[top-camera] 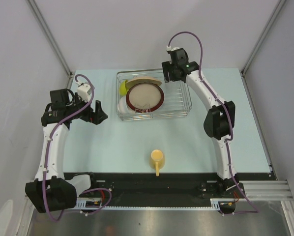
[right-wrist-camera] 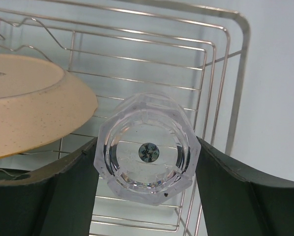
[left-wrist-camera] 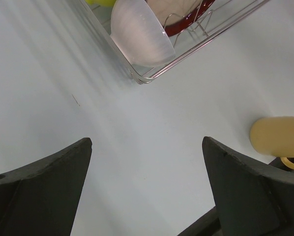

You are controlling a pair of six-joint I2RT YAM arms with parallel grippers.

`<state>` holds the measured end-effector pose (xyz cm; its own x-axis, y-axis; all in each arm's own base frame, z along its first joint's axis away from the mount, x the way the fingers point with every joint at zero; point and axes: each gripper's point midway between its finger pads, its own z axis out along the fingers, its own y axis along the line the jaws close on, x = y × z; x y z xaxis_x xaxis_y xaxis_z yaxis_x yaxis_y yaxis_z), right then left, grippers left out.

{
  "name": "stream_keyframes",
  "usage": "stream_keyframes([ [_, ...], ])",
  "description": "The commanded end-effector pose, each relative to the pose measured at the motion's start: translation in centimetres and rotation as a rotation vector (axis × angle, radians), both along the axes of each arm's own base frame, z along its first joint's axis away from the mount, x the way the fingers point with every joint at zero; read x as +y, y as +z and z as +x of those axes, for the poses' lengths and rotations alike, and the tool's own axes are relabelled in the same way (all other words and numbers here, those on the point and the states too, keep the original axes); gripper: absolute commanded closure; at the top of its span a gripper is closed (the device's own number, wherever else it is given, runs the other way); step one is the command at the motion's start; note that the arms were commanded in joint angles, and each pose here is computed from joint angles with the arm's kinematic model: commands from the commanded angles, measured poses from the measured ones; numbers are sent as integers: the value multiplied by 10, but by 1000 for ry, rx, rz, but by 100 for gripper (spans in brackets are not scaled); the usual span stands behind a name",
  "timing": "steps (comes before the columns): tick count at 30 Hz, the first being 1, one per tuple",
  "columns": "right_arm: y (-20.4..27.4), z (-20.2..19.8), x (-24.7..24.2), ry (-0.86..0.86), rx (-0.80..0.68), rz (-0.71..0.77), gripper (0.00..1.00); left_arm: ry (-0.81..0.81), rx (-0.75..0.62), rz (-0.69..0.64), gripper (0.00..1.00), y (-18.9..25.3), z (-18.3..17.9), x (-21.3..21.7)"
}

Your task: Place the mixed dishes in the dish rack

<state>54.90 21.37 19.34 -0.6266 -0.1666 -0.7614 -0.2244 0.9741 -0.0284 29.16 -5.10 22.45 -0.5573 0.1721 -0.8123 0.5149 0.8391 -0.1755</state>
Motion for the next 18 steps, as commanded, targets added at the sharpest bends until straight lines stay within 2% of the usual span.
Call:
stream_keyframes([
  [1,3,16,4,-14,-76,3,100,-7,-45,20,1,10,5,4],
  [18,-48,33,7,-38,-29,48,100,-1,-37,27,1,6,3,5],
])
